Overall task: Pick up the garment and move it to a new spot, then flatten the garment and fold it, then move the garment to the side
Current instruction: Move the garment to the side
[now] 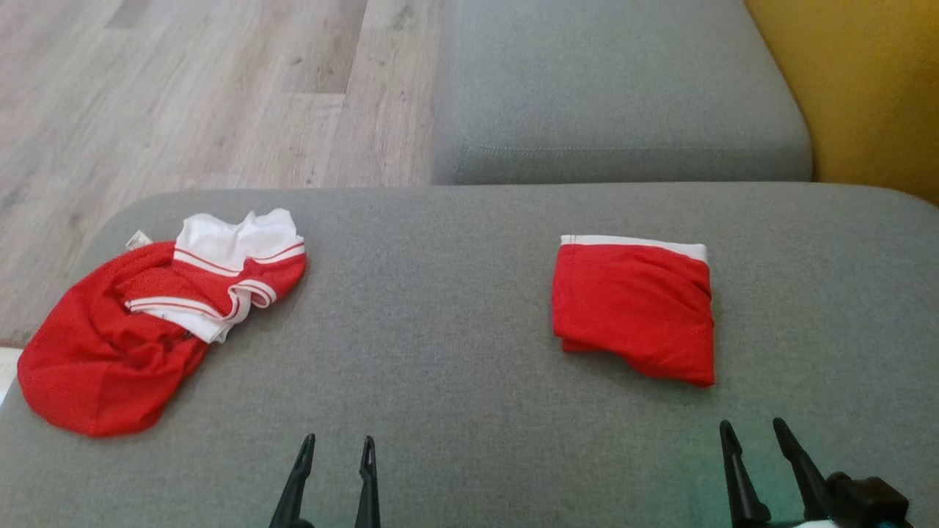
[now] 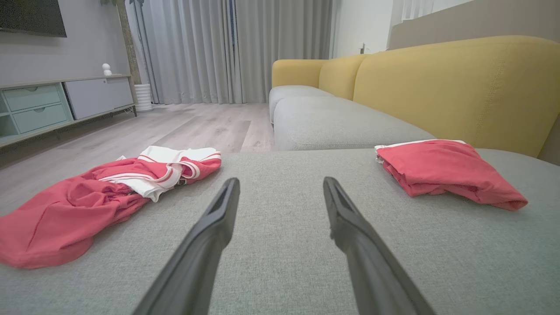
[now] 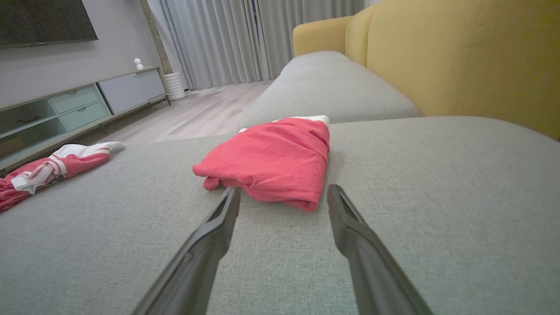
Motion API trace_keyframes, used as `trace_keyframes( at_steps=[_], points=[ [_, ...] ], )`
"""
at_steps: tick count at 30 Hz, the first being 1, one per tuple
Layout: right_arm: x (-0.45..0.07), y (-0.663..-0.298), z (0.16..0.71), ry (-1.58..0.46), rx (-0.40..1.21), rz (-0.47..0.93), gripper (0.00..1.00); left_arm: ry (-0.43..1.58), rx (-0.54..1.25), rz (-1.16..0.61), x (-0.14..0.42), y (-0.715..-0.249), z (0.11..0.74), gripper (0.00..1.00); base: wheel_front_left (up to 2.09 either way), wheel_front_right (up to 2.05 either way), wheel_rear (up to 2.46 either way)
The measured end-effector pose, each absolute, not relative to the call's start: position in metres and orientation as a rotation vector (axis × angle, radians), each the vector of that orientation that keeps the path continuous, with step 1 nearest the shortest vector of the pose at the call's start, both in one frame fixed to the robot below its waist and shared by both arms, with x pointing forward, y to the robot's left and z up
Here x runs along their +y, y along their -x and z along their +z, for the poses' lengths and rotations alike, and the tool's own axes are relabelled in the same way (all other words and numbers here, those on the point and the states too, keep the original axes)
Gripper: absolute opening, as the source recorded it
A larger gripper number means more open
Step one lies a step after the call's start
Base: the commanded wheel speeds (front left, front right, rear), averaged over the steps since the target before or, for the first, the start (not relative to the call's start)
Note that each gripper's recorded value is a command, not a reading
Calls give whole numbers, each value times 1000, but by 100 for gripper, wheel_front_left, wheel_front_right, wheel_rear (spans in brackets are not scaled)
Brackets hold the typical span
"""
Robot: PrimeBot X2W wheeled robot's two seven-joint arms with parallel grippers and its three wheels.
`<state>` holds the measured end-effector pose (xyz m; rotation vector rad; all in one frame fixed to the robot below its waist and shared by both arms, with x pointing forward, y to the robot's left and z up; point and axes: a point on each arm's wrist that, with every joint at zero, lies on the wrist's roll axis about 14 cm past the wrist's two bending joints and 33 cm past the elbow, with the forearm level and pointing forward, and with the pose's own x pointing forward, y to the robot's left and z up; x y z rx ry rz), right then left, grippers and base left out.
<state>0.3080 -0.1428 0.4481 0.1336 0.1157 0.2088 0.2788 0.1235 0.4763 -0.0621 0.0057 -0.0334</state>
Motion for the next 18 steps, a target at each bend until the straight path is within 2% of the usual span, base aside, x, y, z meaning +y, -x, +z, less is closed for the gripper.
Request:
trace_keyframes(
  at_steps=[7, 18],
  points=[
    [-144, -321, 425, -188, 201, 190, 100, 63, 57, -31, 123, -283, 464, 100, 0, 0, 0],
    [-154, -402, 421, -272, 372, 195, 100, 72, 86, -66, 109, -317, 461, 100, 0, 0, 0]
  ],
)
